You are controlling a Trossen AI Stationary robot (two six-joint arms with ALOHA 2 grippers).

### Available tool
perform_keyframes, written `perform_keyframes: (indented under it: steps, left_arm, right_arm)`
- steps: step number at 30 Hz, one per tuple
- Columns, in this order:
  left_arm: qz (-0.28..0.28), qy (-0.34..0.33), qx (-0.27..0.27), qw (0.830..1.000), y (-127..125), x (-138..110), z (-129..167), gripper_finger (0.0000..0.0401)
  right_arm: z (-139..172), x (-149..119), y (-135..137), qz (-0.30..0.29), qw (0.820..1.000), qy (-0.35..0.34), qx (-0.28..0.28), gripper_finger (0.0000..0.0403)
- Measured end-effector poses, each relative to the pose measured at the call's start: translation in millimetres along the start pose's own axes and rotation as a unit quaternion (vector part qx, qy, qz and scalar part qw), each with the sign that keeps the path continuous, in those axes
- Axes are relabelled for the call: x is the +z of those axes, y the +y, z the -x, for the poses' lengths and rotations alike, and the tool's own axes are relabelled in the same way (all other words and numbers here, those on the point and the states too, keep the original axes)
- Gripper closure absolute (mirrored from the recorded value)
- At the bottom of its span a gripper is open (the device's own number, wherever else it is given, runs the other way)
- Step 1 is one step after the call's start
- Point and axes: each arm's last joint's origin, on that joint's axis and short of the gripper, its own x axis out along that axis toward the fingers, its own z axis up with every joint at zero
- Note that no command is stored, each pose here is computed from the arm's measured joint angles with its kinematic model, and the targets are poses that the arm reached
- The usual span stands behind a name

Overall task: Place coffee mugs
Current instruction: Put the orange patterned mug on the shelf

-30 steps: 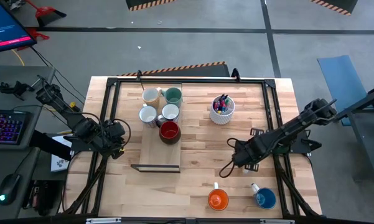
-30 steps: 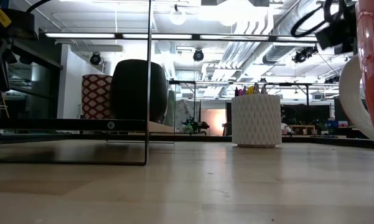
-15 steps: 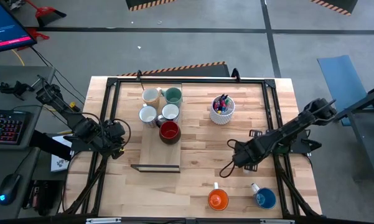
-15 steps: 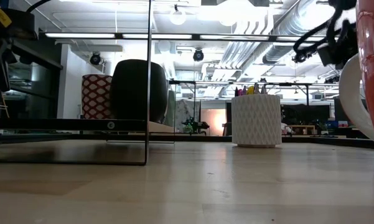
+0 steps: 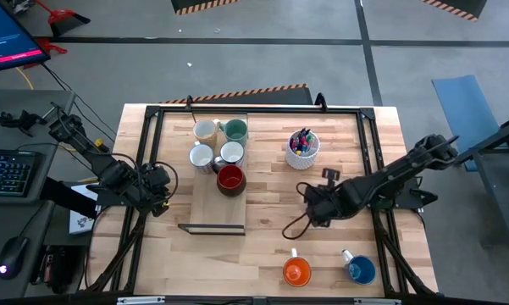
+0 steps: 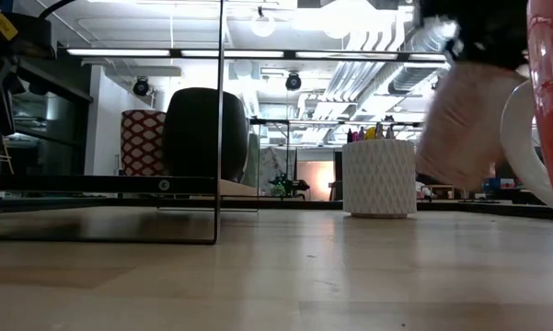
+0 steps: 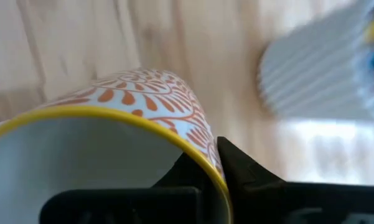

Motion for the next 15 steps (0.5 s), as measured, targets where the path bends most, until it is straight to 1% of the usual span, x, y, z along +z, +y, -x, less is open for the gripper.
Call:
perform_keyframes:
  steps: [5, 8, 10, 15]
  left_arm:
    - [-0.003, 0.001, 0.000, 1.000, 0.0, -0.1, 0.0, 0.0339]
    - [-0.005, 0.015, -0.006, 1.000, -0.3, -0.9, 0.1, 0.0339]
    - [-0.018, 0.017, -0.009, 1.000, -0.8, -1.1, 0.2, 0.0339]
    - [-0.037, 0.012, -0.016, 0.999, -2.6, -4.5, 1.8, 0.0339]
  right_arm:
    - [20.8, 38.4, -15.3, 0.018, 0.994, -0.104, -0.025, 0.0402]
    - [29.0, 62.8, -25.6, 0.032, 0.986, -0.165, -0.013, 0.0402]
    - [32.7, 77.4, -33.4, 0.037, 0.978, -0.204, -0.004, 0.0402]
    - [37.0, 100.4, -50.0, 0.038, 0.962, -0.270, 0.025, 0.0403]
